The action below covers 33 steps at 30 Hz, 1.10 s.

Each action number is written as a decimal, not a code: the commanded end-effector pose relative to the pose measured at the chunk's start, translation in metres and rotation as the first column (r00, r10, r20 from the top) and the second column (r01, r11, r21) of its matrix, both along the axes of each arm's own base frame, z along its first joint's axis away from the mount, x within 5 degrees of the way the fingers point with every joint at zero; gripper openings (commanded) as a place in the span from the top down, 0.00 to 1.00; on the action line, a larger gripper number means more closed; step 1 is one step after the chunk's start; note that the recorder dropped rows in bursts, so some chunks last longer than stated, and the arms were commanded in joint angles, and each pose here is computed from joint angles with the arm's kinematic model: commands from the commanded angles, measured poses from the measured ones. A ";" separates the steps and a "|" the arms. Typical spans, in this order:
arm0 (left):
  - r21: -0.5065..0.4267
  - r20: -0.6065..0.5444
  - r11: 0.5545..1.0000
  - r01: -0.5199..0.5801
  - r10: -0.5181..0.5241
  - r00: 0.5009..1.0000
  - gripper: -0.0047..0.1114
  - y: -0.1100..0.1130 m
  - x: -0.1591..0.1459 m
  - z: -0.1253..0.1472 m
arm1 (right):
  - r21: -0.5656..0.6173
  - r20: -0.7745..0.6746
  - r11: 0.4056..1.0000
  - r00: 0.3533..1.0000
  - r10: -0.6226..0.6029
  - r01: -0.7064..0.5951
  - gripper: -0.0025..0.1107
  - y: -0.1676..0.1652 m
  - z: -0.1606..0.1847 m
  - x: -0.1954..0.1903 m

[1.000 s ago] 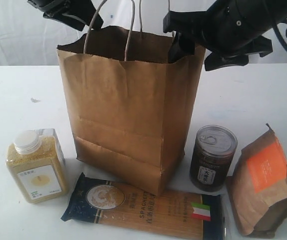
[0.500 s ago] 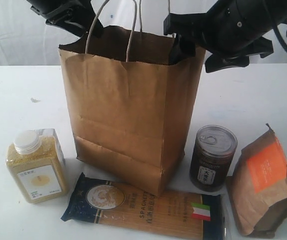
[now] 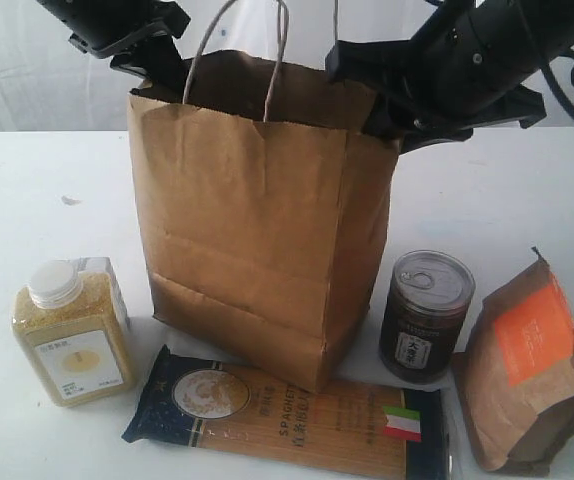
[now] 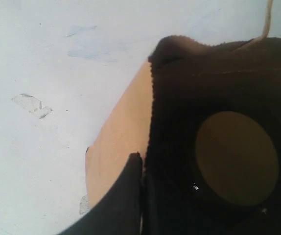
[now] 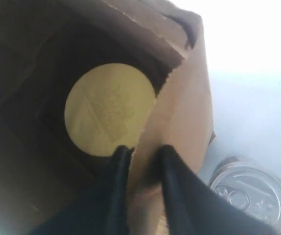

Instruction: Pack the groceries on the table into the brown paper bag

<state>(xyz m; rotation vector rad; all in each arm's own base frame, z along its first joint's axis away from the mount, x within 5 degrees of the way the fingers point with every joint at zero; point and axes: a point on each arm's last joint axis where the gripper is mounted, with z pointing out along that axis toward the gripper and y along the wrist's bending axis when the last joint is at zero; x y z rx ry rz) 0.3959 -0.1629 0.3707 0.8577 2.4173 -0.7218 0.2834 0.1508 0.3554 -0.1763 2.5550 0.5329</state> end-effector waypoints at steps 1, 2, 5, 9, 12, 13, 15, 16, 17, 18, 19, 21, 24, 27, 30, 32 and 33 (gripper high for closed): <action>-0.005 -0.028 1.000 0.020 -0.020 0.999 0.96 -0.001 -0.005 0.003 | -0.021 0.040 0.997 0.997 0.073 -0.072 0.98 0.000 0.002 0.001; -0.015 -0.019 1.000 0.019 -0.019 1.000 0.96 -0.001 -0.006 0.005 | -0.023 0.050 0.997 0.996 0.078 -0.077 0.98 0.001 0.002 0.002; -0.050 0.016 0.999 0.017 -0.016 1.000 0.96 -0.003 -0.006 0.016 | -0.025 0.084 0.997 0.993 0.080 -0.078 0.98 0.001 0.004 0.004; -0.080 0.027 0.996 0.026 -0.024 0.999 0.96 -0.004 -0.008 0.023 | -0.045 0.126 0.996 0.989 0.078 -0.073 0.98 -0.001 0.009 0.007; -0.084 0.035 0.996 0.021 -0.018 0.999 0.96 -0.004 -0.007 0.023 | -0.076 0.164 0.995 0.983 0.080 -0.068 0.98 -0.003 0.015 0.010; -0.086 0.040 0.996 0.017 -0.014 0.999 0.96 -0.005 -0.006 0.024 | -0.087 0.180 0.994 0.980 0.081 -0.067 0.98 -0.003 0.019 0.011; -0.090 0.049 0.996 0.012 -0.007 0.999 0.96 -0.005 -0.005 0.024 | -0.113 0.207 0.992 0.975 0.084 -0.062 0.98 -0.005 0.023 0.014; -0.093 0.055 0.996 0.007 -0.002 0.998 0.96 -0.005 -0.005 0.024 | -0.124 0.217 0.991 0.972 0.086 -0.060 0.98 -0.005 0.025 0.016; -0.097 0.062 0.995 0.002 0.004 0.998 0.96 -0.005 -0.004 0.025 | -0.141 0.226 0.988 0.970 0.088 -0.057 0.98 -0.006 0.026 0.017; -0.104 0.071 0.995 -0.004 0.011 0.997 0.96 -0.005 -0.003 0.026 | -0.156 0.235 0.986 0.968 0.090 -0.054 0.98 -0.006 0.027 0.019; -0.111 0.079 0.994 -0.009 0.018 0.997 0.96 -0.005 -0.002 0.026 | -0.164 0.239 0.985 0.967 0.093 -0.055 0.98 -0.006 0.026 0.020; -0.121 0.093 0.992 -0.019 0.030 0.995 0.96 -0.006 0.000 0.027 | -0.183 0.246 0.981 0.963 0.113 -0.068 0.98 -0.005 0.026 0.024; -0.127 0.109 0.992 -0.025 0.039 0.993 0.96 -0.006 0.001 0.028 | -0.203 0.260 0.977 0.958 0.123 -0.070 0.98 -0.003 0.026 0.031; -0.129 0.121 0.991 -0.025 0.040 0.992 0.96 -0.006 0.002 0.029 | -0.205 0.269 0.976 0.955 0.128 -0.073 0.98 0.000 0.027 0.037; -0.127 0.141 0.992 -0.018 0.036 0.989 0.96 -0.006 0.003 0.029 | -0.211 0.289 0.974 0.947 0.142 -0.081 0.98 0.002 0.032 0.041; -0.131 0.149 0.991 -0.023 0.043 0.988 0.96 -0.006 0.004 0.030 | -0.226 0.308 0.971 0.940 0.144 -0.074 0.98 0.001 0.036 0.043; -0.130 0.150 0.991 -0.022 0.041 0.988 0.96 -0.006 0.004 0.030 | -0.233 0.321 0.970 0.936 0.145 -0.070 0.98 0.000 0.040 0.043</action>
